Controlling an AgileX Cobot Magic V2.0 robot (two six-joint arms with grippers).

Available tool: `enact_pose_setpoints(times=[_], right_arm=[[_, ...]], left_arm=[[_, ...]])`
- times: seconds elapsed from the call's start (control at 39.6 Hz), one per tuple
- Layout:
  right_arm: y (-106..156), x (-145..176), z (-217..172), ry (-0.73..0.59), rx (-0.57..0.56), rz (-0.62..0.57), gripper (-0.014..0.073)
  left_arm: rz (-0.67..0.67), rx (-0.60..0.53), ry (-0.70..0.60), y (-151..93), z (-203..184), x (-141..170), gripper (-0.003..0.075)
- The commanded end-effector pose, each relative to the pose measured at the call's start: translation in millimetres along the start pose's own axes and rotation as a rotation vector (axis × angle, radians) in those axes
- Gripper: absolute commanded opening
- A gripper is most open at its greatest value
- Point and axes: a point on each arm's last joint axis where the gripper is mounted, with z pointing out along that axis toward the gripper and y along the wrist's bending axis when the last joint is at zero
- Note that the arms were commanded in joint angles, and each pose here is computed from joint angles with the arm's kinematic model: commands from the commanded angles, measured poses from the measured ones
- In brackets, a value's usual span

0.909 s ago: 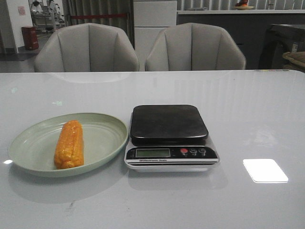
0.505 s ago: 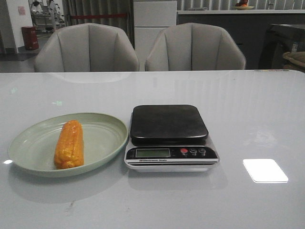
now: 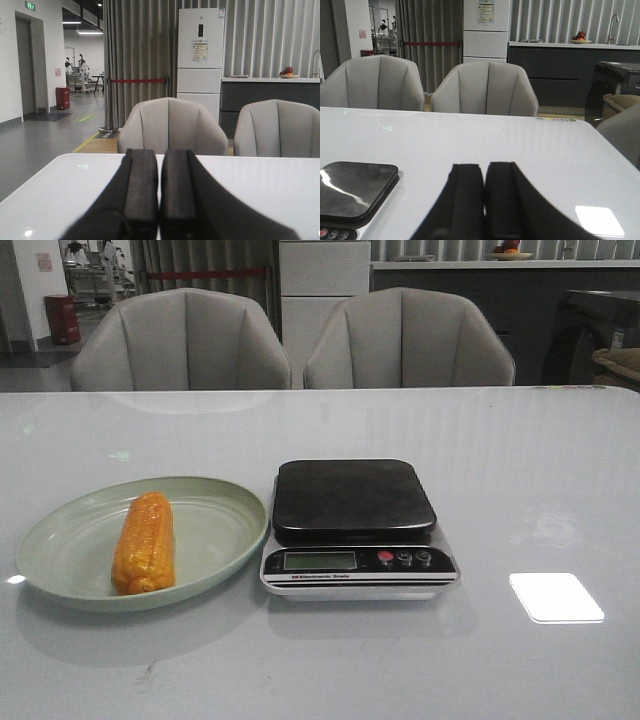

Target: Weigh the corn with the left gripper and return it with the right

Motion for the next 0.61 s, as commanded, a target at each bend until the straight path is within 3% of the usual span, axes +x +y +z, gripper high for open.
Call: enact_pose_setpoints(times=[0.0, 0.28, 0.43, 0.58], right_arm=[[0, -6, -2, -0.095, -0.003, -0.017, 0.0159], [0, -6, -2, -0.095, -0.003, -0.017, 0.0159], [0, -6, -2, -0.095, -0.003, -0.017, 0.0159], [0, -6, -2, -0.095, -0.003, -0.017, 0.0159]], left_arm=[[-0.016, -0.001, -0.026, -1, 7, -32, 0.0122], [-0.022, -0.025, 0.234, -1, 30, -62, 0.0122], [-0.021, 0.014, 0.444, -4, 38, -55, 0.0122], [-0.016, 0.037, 0.526, -6, 38, -45, 0.0122]])
